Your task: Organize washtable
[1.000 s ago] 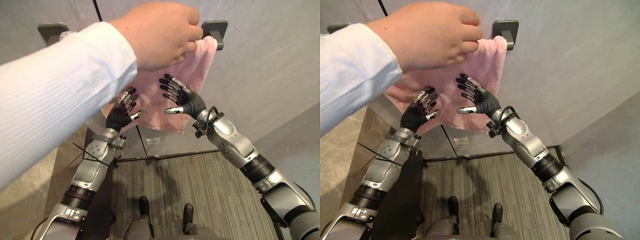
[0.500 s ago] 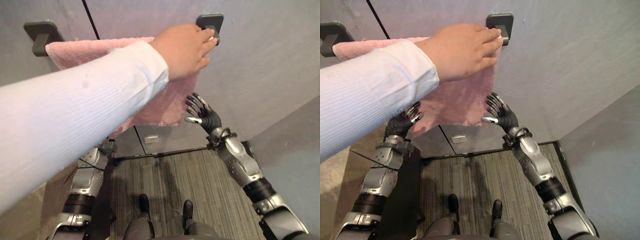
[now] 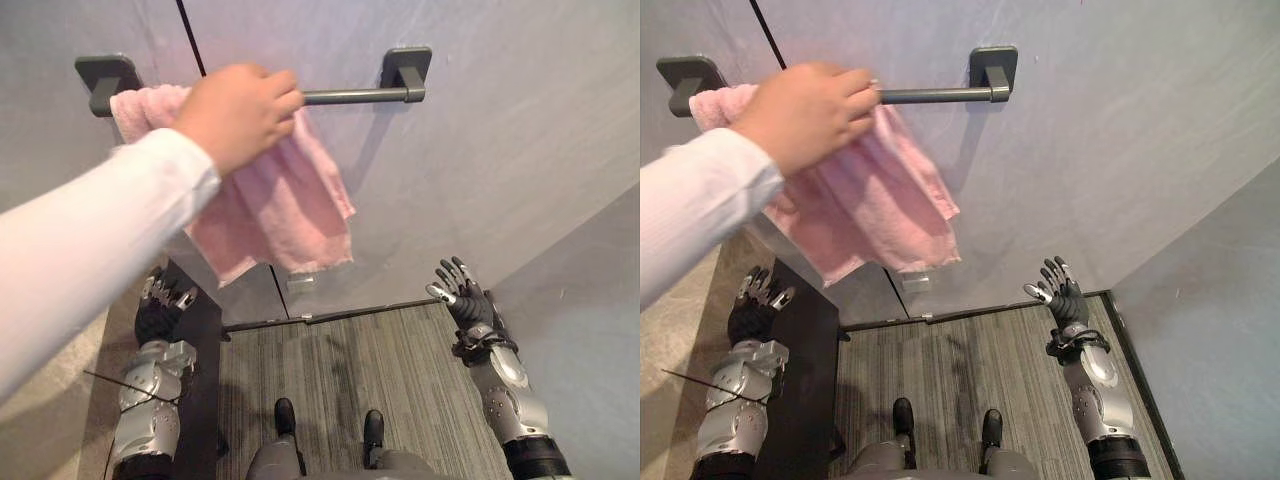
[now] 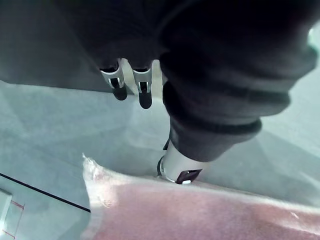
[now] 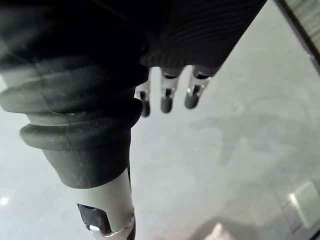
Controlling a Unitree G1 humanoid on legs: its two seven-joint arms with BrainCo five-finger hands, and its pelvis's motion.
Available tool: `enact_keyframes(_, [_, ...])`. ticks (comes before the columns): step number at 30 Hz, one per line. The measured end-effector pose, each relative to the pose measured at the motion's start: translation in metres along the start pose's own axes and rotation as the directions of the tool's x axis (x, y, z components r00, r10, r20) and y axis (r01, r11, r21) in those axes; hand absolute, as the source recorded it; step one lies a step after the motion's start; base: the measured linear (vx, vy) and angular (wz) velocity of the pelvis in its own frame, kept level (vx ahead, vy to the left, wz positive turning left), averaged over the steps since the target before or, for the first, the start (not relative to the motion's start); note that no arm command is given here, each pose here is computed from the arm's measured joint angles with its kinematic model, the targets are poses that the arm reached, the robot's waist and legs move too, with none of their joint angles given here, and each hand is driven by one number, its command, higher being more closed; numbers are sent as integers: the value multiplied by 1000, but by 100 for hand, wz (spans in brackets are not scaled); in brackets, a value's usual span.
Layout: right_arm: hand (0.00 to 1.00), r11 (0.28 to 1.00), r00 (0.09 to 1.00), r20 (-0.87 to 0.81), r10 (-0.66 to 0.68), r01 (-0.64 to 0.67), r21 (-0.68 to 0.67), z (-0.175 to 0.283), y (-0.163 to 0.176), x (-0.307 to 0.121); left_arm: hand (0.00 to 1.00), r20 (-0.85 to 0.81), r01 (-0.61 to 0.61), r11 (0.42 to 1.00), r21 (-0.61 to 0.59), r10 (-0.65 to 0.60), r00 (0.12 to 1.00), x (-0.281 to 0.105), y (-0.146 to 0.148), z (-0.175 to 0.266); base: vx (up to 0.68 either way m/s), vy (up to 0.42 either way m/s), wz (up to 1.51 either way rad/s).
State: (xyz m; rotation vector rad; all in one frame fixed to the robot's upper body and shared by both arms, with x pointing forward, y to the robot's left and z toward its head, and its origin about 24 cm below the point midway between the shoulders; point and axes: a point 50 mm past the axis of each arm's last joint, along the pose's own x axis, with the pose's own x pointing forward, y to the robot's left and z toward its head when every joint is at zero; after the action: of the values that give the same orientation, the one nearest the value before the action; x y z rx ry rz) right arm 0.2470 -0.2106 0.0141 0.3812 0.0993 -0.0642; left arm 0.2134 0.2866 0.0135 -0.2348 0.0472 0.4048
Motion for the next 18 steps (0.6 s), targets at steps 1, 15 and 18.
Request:
enact_keyframes(1, [0, 1000, 1000, -2, -10, 10, 0, -1, -1, -1, 0, -7, -16, 1000, -5, 16, 1000, -3, 3, -2, 0, 0, 0])
enact_keyframes(15, [0, 955, 961, -35, -276, 278, 108, -22, -36, -35, 0, -142, -130, 989, -75, 118, 983, -34, 15, -40, 8, 0, 4])
enact_keyframes(18, [0, 938, 947, -38, -319, 322, 132, -25, -41, -40, 0, -163, -142, 987, -75, 128, 978, -40, 15, -46, 0, 0, 0])
